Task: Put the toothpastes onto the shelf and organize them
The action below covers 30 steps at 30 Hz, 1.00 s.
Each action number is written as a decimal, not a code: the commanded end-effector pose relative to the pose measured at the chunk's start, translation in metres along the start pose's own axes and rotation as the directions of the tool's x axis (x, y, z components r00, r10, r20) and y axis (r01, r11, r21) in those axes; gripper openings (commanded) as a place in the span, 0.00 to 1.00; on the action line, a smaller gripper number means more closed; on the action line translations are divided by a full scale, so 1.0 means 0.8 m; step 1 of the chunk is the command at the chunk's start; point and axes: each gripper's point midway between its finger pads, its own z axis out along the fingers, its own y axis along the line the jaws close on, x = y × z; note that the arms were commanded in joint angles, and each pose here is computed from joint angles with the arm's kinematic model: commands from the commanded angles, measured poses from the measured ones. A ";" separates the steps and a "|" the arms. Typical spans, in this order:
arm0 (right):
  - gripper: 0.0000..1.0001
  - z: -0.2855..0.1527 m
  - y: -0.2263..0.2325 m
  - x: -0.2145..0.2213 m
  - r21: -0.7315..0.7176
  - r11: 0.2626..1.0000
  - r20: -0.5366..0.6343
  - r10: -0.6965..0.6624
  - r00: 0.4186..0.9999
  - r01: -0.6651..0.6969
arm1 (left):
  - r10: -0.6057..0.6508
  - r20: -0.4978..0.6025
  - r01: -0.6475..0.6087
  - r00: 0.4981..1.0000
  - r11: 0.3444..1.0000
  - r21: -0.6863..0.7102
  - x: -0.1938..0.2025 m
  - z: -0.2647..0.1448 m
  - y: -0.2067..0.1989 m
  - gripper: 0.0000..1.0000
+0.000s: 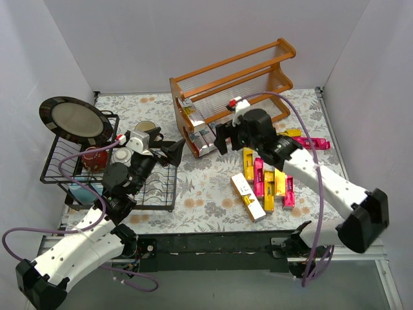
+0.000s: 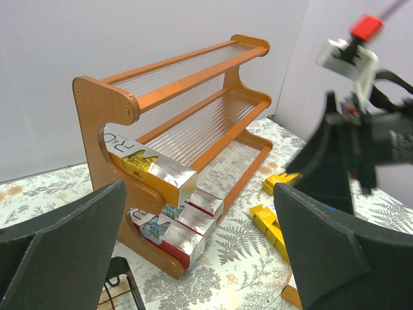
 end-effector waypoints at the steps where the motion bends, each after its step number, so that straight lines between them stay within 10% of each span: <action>1: 0.97 -0.044 -0.019 0.062 0.074 0.995 -0.051 0.073 0.996 -0.069 | 0.003 0.022 -0.003 1.000 1.000 0.003 -0.015 -0.001 0.000 0.98; 11: 0.99 -0.118 -0.016 0.227 0.103 0.970 -0.304 0.241 0.922 -0.219 | -0.008 0.026 0.008 1.000 1.000 0.017 -0.017 -0.002 -0.004 0.98; 30: 0.92 -0.131 0.007 0.332 0.153 0.956 -0.461 0.293 0.838 -0.250 | -0.011 -0.017 0.012 1.000 0.999 0.033 0.001 0.005 -0.008 0.98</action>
